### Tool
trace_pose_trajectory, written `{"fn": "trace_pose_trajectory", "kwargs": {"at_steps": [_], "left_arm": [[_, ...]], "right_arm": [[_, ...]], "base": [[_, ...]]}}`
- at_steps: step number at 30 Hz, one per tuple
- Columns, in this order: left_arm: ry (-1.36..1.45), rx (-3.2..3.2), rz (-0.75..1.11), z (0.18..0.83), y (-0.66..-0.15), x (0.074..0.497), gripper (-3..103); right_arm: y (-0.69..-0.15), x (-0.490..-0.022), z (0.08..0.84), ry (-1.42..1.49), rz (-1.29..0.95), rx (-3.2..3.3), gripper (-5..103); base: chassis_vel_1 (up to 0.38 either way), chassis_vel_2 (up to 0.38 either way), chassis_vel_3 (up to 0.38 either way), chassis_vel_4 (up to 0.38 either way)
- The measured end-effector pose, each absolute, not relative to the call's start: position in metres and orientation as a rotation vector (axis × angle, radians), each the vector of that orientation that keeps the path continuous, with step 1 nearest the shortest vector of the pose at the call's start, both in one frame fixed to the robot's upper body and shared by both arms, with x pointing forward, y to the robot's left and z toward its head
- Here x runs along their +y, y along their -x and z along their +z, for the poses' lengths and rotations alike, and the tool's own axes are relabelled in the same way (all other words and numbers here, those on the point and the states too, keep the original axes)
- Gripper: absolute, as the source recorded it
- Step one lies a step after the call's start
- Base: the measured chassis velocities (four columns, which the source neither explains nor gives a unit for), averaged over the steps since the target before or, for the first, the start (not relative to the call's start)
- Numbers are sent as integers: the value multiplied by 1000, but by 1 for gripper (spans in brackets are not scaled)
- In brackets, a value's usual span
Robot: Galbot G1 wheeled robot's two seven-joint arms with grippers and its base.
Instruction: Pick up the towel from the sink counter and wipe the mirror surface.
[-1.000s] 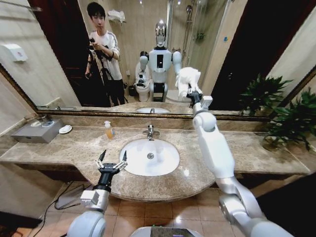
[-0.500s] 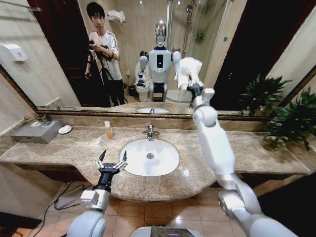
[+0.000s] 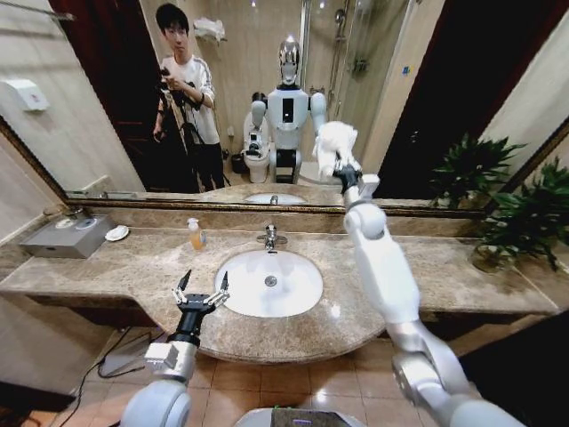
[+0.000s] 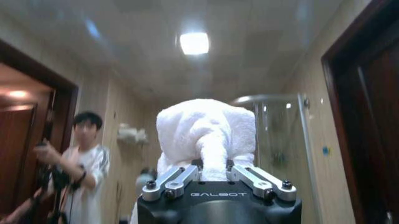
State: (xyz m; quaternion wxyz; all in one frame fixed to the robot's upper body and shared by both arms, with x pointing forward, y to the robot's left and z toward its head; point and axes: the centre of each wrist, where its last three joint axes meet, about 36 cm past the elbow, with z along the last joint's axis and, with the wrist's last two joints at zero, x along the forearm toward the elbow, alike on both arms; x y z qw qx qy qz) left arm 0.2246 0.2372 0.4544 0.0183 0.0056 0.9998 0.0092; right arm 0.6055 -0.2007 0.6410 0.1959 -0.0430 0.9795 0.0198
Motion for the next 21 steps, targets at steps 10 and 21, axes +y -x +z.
{"fn": "trace_pose_trajectory", "kwargs": {"at_steps": [10, 21], "left_arm": [[-17, 3105, 29, 454, -225, 237, 100], [-17, 3105, 28, 454, -225, 237, 100]], "right_arm": [[-608, -197, 614, 122, 60, 2803, 13], [-579, -189, 566, 146, 79, 2863, 13]], "base": [[0, 0, 0, 0], [0, 0, 0, 0]]}}
